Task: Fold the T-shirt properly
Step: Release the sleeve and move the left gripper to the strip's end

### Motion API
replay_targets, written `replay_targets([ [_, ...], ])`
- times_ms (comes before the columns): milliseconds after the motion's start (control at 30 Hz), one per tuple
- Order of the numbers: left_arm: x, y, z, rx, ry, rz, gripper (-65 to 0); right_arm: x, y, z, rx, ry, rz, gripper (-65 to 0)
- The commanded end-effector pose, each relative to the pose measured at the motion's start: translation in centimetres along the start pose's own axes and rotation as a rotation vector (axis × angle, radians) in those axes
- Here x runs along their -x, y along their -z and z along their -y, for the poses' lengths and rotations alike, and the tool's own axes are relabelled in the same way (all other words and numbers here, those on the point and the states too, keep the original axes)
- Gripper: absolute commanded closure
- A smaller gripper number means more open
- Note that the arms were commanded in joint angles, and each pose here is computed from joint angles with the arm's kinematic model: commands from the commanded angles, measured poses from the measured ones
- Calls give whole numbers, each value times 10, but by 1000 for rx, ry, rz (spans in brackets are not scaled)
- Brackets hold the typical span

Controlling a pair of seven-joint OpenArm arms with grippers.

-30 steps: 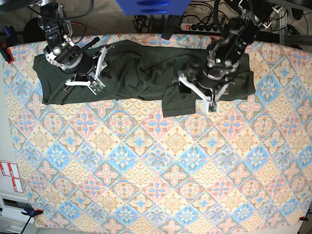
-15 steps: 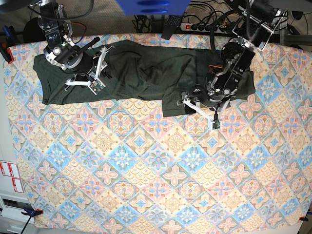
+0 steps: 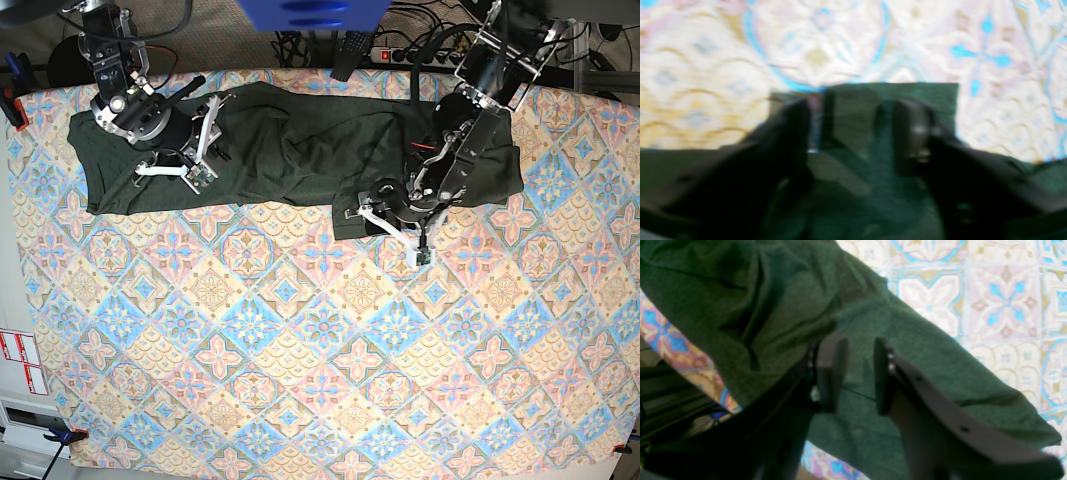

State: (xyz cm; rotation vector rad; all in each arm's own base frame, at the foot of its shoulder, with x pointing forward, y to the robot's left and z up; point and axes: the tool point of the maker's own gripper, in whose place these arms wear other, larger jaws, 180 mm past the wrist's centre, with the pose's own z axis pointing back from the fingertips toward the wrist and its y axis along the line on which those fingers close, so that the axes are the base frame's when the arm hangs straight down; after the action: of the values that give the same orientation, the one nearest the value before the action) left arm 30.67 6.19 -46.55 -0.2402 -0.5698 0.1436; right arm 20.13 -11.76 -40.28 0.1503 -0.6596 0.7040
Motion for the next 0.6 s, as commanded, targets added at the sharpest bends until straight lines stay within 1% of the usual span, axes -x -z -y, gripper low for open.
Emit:
replay_targets([
  [0,-2,-1,10,32,-5,-5,-255,-9,-4,5,11,-9,34,-172],
  [67,-1,-1,15,46,-4,-5,-185,-9,-4,5,11,-9,34,-172],
  [100,-2,-1,17,53,-1,-4,-170,-9,-4,5,11,-9,34,-172],
  [200,-3,-2,21,71,7,0,-154,-9,-4,6,12,-9,34,-172],
  [233,-3,-2,20,70,8,0,-134,-9,-4,6,12,-9,34,-172],
  [300,-5,-3,19,70,6,9,-74,-9,-4,6,14,-8,34,-172],
  [333,-4,-5,15,64,5,9,-30,-9,-4,6,14,-8,34,-172],
  [367,-5,-7,8,51,8,16,0,-9,-4,6,14,-8,34,-172],
  [467,-9,-19,-3,48,-2,46,0,-9,-4,6,14,-8,34,-172],
  [567,-15,-39,-19,38,-16,90,0,-9,-4,6,14,-8,34,-172],
])
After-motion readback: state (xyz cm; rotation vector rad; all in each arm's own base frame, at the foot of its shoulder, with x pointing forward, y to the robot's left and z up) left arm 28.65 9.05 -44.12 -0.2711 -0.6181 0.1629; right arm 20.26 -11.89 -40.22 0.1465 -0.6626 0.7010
